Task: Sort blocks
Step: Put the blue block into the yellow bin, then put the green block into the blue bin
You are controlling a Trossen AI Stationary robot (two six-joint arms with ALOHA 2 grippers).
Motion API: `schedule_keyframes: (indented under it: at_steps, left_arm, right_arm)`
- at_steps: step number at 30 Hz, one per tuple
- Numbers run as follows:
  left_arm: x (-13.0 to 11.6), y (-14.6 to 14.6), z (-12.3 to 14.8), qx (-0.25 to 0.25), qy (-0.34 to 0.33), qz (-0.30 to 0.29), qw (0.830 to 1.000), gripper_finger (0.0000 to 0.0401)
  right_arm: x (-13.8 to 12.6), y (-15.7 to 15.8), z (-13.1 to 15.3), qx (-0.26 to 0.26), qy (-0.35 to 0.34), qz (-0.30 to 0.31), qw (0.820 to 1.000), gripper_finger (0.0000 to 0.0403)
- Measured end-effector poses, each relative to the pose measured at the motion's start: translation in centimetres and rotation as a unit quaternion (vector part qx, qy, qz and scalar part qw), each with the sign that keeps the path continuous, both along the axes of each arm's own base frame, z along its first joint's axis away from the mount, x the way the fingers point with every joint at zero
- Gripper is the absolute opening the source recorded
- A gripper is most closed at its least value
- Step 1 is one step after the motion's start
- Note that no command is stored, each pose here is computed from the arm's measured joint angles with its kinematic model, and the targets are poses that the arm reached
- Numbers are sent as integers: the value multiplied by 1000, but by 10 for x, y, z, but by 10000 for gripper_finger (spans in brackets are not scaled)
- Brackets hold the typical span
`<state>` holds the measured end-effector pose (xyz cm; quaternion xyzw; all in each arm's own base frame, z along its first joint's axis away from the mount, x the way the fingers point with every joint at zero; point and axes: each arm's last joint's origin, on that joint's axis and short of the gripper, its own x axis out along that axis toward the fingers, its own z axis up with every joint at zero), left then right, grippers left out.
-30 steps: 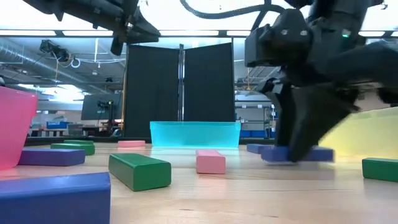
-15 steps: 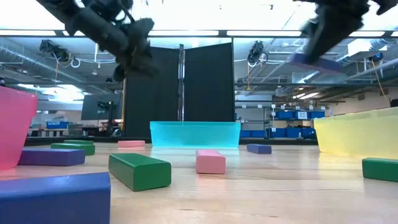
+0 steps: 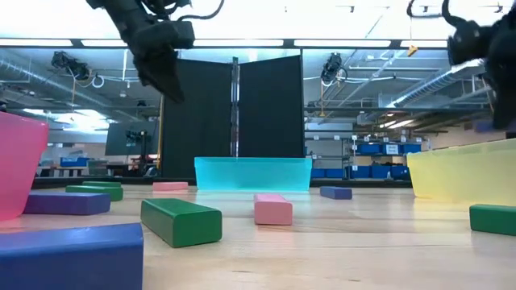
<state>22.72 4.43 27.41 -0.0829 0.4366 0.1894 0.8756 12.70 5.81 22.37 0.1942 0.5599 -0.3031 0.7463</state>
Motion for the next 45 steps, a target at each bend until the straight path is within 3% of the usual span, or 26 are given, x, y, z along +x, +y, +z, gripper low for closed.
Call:
schedule_keyframes:
  at_steps: [4,7,11,18,27,39,45]
  left_arm:
    - [-5,-11,-4,-7,42,-22,999,134]
    - [-8,-22,-8,-5,74,-53,996,134]
    - [-7,-37,-15,5,115,-107,988,134]
    - [6,-64,-41,24,197,-218,956,135]
    - [22,-83,-78,3,278,-258,925,140]
    - [35,-105,-106,-5,291,-290,912,260]
    - [39,-106,-126,0,330,-284,900,271]
  right_arm:
    - [-1,0,-11,-2,17,-14,1000,241]
    - [3,0,-8,-19,-10,-8,1000,313]
    - [12,2,6,-47,-66,18,997,359]
    - [32,8,31,-62,-162,68,982,349]
    - [41,10,38,-56,-202,90,974,315]
    - [44,12,39,-53,-213,93,971,302]
    - [44,12,40,-59,-216,96,970,301]
